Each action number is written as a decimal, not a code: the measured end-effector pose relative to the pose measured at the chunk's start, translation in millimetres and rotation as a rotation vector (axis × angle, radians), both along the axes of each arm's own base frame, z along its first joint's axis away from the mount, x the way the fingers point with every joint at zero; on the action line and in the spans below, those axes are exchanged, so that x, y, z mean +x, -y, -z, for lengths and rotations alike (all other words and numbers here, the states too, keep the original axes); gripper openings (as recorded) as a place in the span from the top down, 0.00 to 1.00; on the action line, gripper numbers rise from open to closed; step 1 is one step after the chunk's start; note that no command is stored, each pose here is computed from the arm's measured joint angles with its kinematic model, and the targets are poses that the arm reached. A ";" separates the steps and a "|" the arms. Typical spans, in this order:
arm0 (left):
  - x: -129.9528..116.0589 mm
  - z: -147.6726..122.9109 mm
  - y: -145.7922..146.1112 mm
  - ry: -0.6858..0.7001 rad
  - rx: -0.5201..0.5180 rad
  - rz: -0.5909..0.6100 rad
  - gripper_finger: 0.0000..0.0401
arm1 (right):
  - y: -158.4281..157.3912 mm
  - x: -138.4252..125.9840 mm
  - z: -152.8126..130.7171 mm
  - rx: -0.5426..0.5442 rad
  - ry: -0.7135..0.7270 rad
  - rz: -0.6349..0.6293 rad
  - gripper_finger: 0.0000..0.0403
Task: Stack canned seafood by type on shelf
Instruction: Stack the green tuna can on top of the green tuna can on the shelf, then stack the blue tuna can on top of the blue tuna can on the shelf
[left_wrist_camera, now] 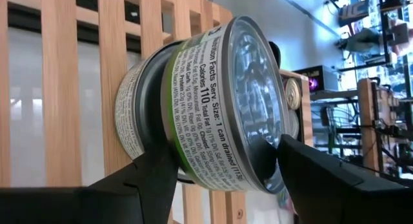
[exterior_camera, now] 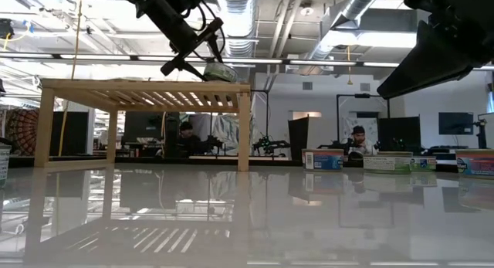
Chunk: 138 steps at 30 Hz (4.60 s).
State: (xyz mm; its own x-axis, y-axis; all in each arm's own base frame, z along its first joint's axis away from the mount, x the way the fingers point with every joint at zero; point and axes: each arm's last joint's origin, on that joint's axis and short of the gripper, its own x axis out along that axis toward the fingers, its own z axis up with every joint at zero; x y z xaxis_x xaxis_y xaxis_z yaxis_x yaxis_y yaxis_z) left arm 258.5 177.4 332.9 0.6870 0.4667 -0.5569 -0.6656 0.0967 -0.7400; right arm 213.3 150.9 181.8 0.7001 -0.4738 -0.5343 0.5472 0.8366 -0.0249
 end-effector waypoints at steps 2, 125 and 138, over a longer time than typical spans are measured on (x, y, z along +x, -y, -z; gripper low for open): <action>-0.7 -0.1 -0.8 0.005 -0.006 0.007 0.38 | 0.0 0.0 0.0 0.000 0.000 0.000 0.81; 19.7 95.0 334.2 0.114 1.078 1.059 0.38 | -88.7 -39.7 4.6 0.823 -0.670 0.279 0.96; 19.3 97.1 334.0 0.096 1.066 1.067 0.38 | -6.6 63.6 3.2 0.654 -0.362 0.065 0.96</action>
State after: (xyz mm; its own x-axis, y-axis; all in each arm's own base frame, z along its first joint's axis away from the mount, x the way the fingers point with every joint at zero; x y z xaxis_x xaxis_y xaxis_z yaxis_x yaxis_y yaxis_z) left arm 277.8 -156.5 235.9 0.9678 -0.1146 -0.2240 0.1062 0.9931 -0.0492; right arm 276.9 157.5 178.5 0.4086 -0.0153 -0.9126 0.6483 0.7087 0.2783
